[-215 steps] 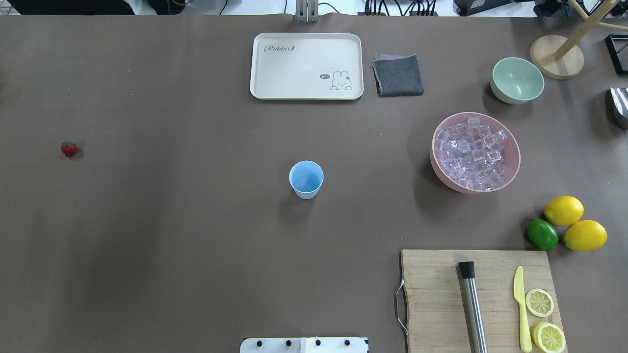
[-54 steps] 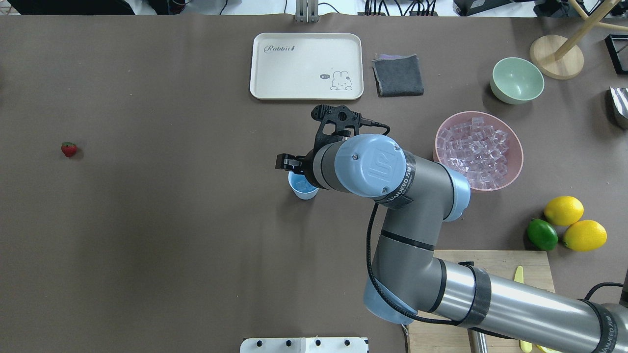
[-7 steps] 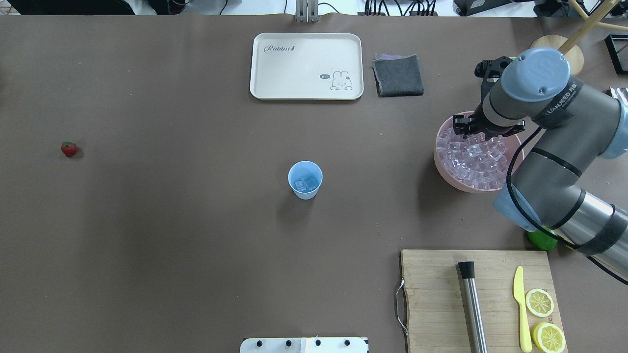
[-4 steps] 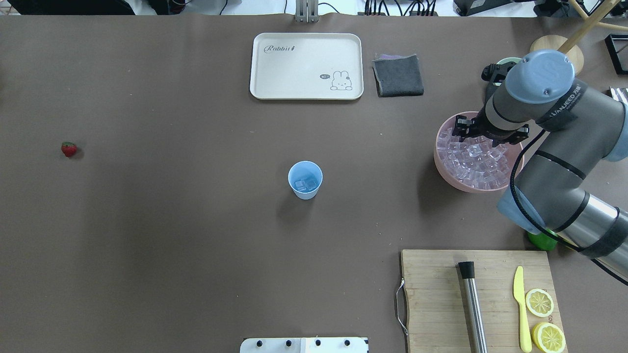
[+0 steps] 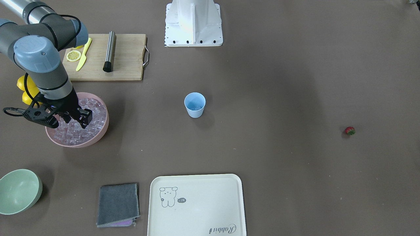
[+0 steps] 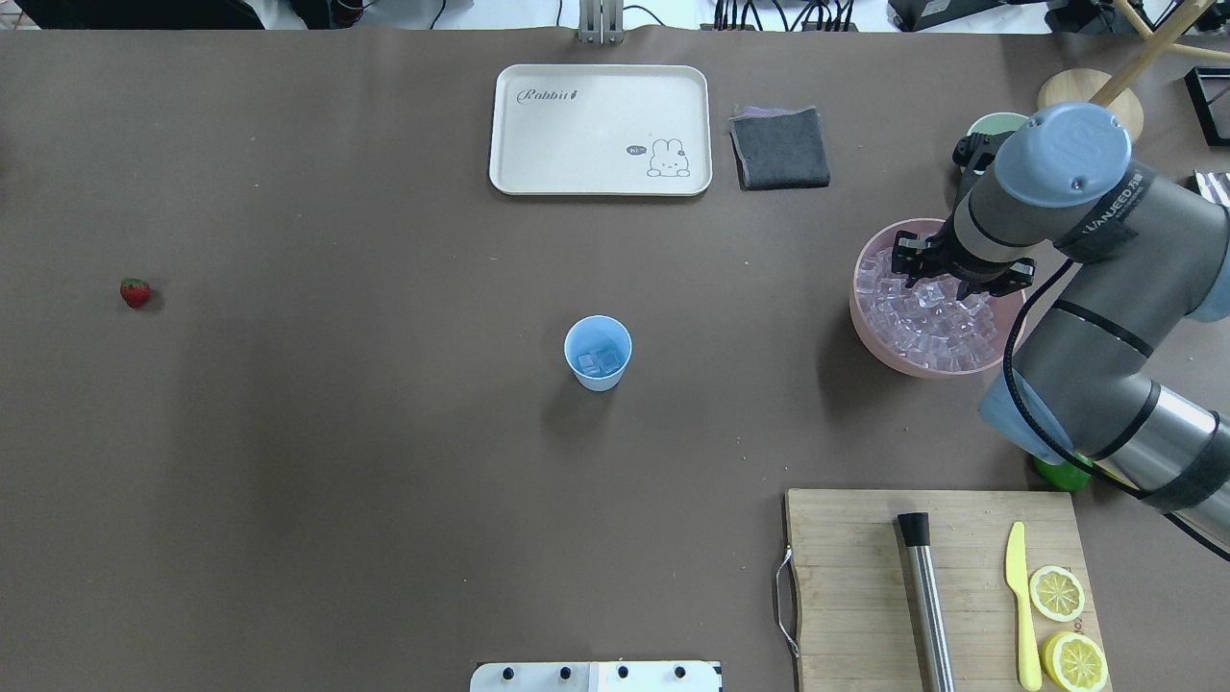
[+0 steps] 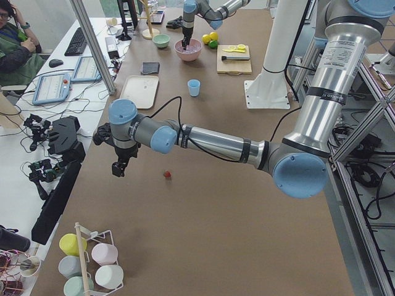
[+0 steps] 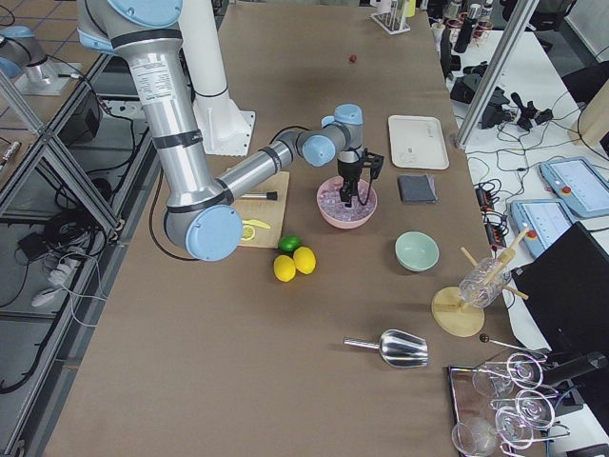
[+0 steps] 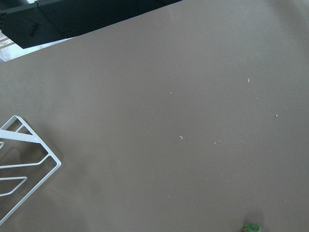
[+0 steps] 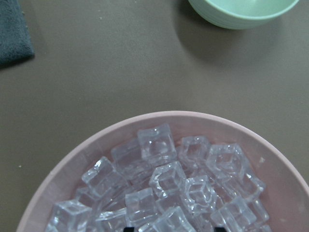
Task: Put ice and strawberries in cup
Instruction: 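Close the right gripper on an ice cube and lift it from the pink bowl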
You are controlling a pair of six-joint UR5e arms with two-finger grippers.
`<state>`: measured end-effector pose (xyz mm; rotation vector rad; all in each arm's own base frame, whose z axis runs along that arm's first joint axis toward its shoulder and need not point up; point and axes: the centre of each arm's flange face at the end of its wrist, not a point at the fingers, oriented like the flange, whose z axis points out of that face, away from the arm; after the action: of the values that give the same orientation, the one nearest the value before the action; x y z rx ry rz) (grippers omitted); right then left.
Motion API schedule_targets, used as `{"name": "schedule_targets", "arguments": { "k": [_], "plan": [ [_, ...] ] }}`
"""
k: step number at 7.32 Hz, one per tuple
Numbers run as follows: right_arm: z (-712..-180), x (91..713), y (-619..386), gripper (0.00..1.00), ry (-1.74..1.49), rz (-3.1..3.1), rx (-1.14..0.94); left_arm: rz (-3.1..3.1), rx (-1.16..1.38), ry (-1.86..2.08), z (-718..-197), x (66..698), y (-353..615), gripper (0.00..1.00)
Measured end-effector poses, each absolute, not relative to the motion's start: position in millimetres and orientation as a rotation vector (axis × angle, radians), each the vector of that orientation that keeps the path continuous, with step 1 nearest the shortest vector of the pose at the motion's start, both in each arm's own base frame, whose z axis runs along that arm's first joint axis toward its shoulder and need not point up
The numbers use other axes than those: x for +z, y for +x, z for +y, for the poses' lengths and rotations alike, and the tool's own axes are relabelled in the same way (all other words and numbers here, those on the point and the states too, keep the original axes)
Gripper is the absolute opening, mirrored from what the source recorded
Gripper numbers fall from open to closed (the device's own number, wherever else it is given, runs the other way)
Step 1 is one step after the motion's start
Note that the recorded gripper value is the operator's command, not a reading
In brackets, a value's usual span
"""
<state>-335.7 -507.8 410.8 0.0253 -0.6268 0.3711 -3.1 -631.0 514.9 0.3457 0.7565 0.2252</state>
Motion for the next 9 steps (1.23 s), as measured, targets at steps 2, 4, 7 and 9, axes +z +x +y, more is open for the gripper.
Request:
{"name": "schedule_targets", "arguments": {
  "k": [2, 4, 7, 9],
  "plan": [
    [-507, 415, -337, 0.63, 0.019, -0.621, 0.371, 0.756, 0.226, 0.347, -632, 514, -3, 0.98],
    [-506, 416, -342, 0.63, 0.018, -0.617, 0.365, 0.756, 0.226, 0.348, -632, 514, -3, 0.98],
    [-503, 416, -349, 0.63, 0.025, -0.611, 0.348, 0.757, 0.227, 0.349, -633, 513, -3, 0.98],
    [-501, 417, -352, 0.63, 0.032, -0.604, 0.338, 0.757, 0.226, 0.348, -633, 513, -3, 0.98]
  ]
}}
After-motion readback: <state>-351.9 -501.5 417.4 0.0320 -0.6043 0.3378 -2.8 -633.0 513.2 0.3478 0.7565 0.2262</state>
